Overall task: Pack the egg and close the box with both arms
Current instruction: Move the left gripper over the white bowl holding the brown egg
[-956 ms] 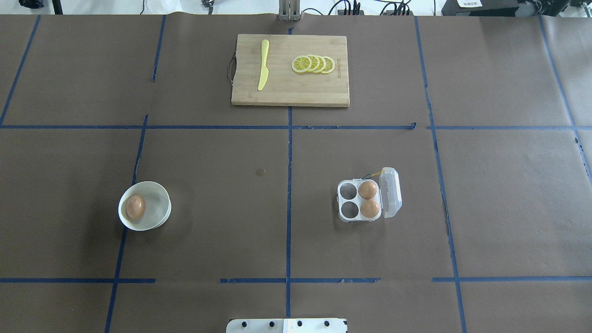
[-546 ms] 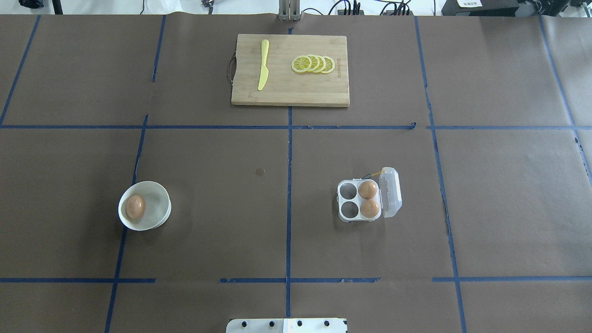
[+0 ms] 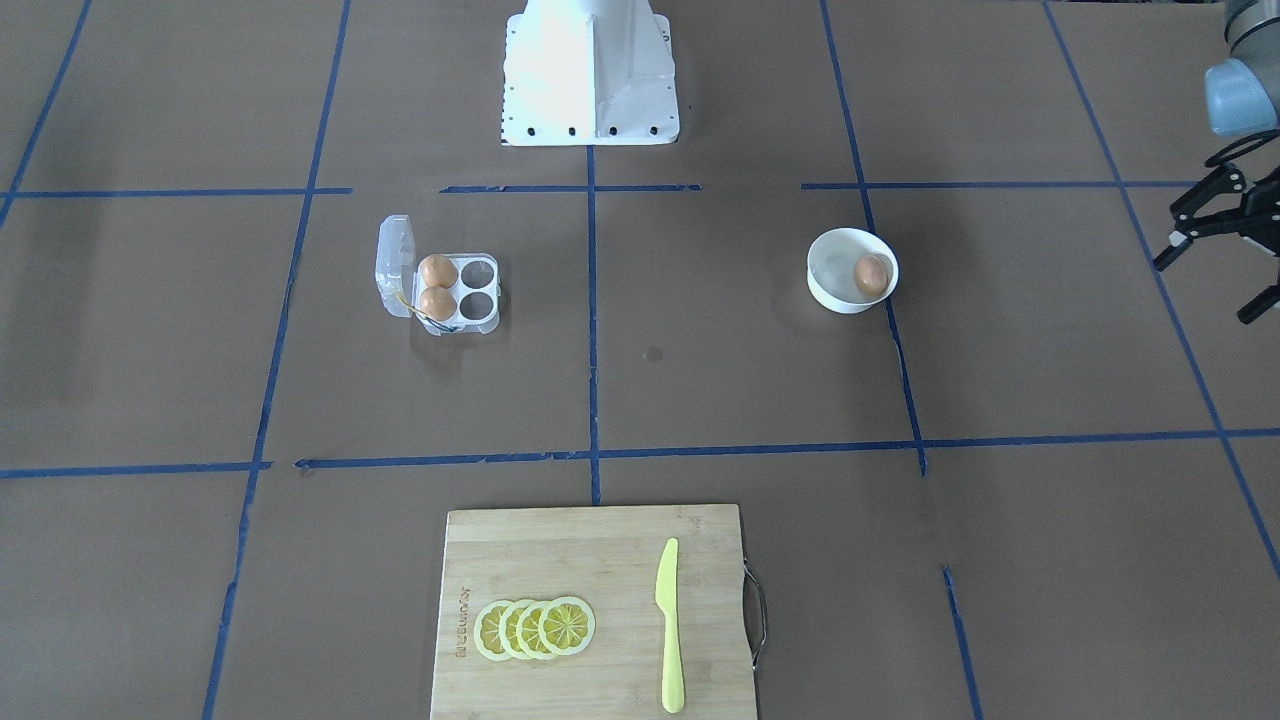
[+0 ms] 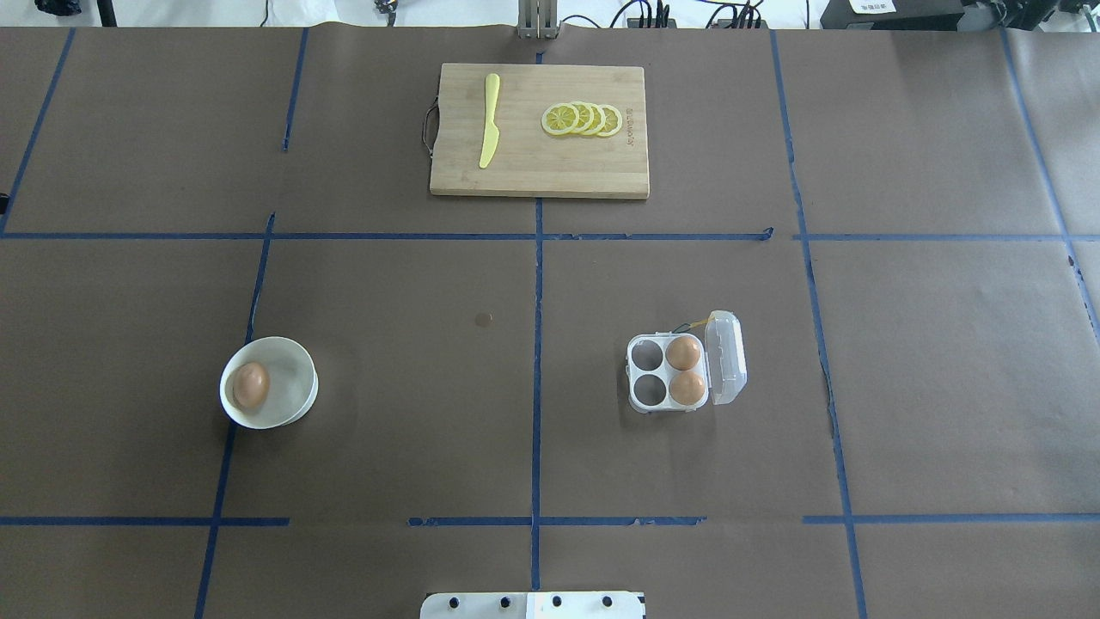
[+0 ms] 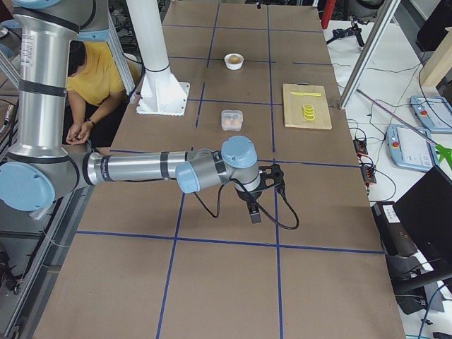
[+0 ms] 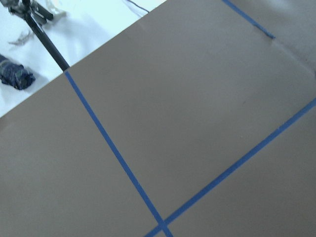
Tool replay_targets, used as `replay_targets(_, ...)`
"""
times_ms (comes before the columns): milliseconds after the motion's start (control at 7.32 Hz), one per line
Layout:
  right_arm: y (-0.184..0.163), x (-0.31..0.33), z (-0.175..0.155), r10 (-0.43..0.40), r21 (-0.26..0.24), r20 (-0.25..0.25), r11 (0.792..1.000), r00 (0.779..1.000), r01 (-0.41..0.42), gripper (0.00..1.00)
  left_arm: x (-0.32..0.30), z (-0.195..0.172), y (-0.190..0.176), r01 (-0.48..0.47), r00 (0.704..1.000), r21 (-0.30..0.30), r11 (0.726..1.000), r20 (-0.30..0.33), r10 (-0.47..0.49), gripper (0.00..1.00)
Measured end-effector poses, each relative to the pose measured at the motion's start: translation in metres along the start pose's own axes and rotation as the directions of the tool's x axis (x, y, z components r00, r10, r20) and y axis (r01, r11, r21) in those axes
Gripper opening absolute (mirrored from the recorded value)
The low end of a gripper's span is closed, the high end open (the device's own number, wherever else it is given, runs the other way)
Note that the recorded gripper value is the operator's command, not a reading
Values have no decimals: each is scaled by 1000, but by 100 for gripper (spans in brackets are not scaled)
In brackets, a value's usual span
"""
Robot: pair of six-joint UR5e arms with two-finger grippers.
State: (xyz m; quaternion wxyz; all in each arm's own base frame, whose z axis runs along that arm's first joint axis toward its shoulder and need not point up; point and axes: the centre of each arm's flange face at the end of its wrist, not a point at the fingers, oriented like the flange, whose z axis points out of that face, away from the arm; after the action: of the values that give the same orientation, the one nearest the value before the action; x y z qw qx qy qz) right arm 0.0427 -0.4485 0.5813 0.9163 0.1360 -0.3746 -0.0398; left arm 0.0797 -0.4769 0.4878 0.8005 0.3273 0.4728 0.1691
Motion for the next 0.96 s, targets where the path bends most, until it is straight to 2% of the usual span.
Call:
replay_targets(137,1,0,0,2,-2,1,1000,1000,-2,100,37,20,-2,83,996,7,997,16,-83,100)
replay_targets(410,3,1,1,6,-5,2,1000,1000,-6,100,113,67,2,253,967,3,967,6,-253,87)
replay_targets(546,4,2,2,6,-6,1,1000,1000,-6,100,153,89,8,327,945,-20,945,-1,-327,81)
replay_targets(683,4,2,2,8,-7,1,1000,1000,-8,100,189,105,14,387,922,-48,921,14,-386,80)
replay_targets(956,5,3,3,10,-8,0,1000,1000,-10,100,233,126,26,450,892,-81,889,96,-442,79)
